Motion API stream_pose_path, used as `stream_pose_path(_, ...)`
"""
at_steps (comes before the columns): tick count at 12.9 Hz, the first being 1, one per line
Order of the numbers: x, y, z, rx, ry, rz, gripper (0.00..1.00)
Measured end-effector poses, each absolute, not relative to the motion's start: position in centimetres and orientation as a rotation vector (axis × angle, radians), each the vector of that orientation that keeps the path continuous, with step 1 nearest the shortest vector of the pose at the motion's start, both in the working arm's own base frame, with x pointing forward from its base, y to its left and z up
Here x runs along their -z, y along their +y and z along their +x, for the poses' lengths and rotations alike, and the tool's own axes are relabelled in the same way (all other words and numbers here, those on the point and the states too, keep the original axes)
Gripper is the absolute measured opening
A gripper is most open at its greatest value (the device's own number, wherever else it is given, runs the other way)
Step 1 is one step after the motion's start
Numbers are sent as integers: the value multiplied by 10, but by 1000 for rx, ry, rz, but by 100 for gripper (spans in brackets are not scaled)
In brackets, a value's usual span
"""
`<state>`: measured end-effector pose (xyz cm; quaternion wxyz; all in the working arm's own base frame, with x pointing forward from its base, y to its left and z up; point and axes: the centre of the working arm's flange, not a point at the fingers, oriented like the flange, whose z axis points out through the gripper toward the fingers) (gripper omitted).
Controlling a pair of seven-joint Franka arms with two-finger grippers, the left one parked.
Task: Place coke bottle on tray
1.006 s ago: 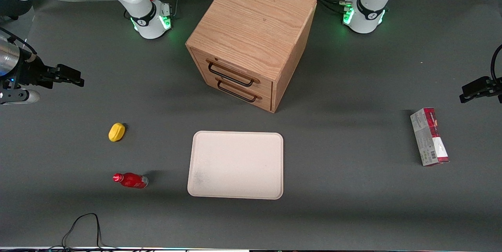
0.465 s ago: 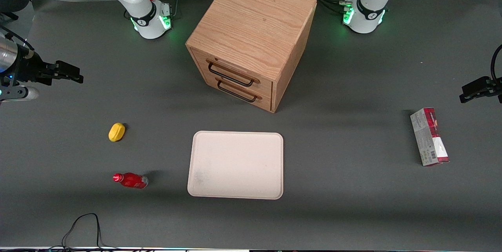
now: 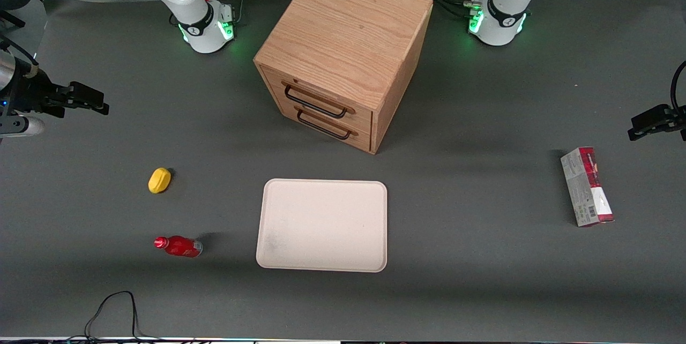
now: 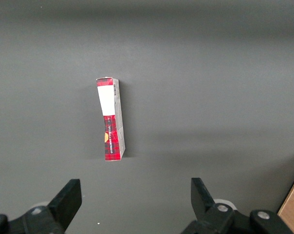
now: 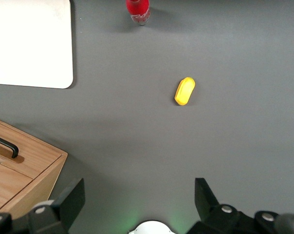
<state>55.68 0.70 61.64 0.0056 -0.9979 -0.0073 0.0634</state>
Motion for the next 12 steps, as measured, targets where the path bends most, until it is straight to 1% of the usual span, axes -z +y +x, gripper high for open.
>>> stream_pose_path(3, -619, 10, 575, -210, -22, -3135, 100)
stream_pose_path(5, -608, 11, 597, -215, -14, -3146, 100)
stream_pose_path(8, -580, 8, 645, -209, 15, -3145, 100)
stream_pose_path(10, -550, 3, 680, -208, 35, -3132, 100)
stream_pose_path(12, -520, -3, 705, -196, 55, -3112, 100)
